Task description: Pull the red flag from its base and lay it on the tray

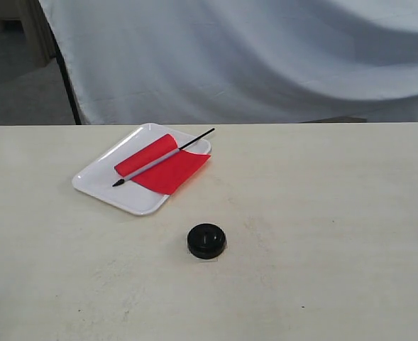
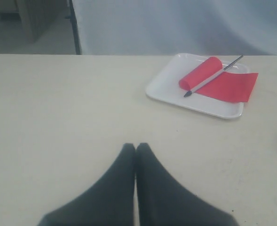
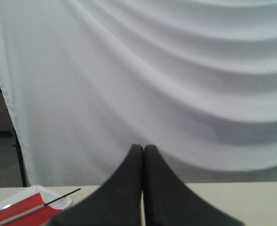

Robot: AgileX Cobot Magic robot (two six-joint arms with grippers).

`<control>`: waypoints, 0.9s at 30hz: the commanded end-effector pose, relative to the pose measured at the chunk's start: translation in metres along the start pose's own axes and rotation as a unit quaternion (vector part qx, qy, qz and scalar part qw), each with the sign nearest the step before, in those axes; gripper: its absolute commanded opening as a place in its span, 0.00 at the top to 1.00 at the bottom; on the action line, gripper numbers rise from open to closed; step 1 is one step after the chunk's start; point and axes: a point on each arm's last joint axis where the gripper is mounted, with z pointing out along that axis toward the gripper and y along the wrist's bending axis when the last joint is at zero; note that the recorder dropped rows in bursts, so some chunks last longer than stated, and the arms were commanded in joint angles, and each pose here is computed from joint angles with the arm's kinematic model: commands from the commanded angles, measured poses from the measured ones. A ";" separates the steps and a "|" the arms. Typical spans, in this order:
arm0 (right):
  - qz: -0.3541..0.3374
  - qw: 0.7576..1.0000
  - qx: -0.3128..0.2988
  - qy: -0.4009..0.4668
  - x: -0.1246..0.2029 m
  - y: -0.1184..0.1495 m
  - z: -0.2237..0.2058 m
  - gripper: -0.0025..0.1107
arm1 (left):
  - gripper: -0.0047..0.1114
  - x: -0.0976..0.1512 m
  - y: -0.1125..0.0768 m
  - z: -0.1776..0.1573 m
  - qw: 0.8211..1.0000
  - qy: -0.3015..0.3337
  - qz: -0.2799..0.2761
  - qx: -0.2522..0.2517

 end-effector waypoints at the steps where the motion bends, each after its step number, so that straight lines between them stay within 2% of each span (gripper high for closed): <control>1: -0.002 1.000 0.002 0.020 0.033 -0.003 0.007 0.98 | 0.96 0.000 0.000 0.000 1.000 -0.002 0.001 0.002; 5: -0.002 0.998 0.006 0.056 0.080 -0.007 0.011 0.98 | 0.96 0.000 0.000 0.000 1.000 -0.002 0.001 0.002; 6: -0.004 0.999 0.005 0.047 0.083 -0.008 0.012 0.98 | 0.96 0.000 0.000 0.000 1.000 -0.002 0.001 0.002; 8: -0.017 0.995 0.009 0.094 0.092 -0.009 0.010 0.98 | 0.96 0.000 0.000 0.000 1.000 -0.002 0.001 0.002; 12: -0.036 0.997 0.005 0.067 0.087 -0.008 0.011 0.98 | 0.96 0.000 0.000 0.000 1.000 -0.002 0.001 0.002; 17: -0.040 0.994 0.007 0.104 0.094 -0.009 0.010 0.98 | 0.96 0.000 0.000 0.000 1.000 -0.002 0.001 0.002; 27: -0.040 0.994 0.007 0.104 0.094 -0.009 0.010 0.98 | 0.96 0.000 0.000 0.000 1.000 -0.002 0.001 0.002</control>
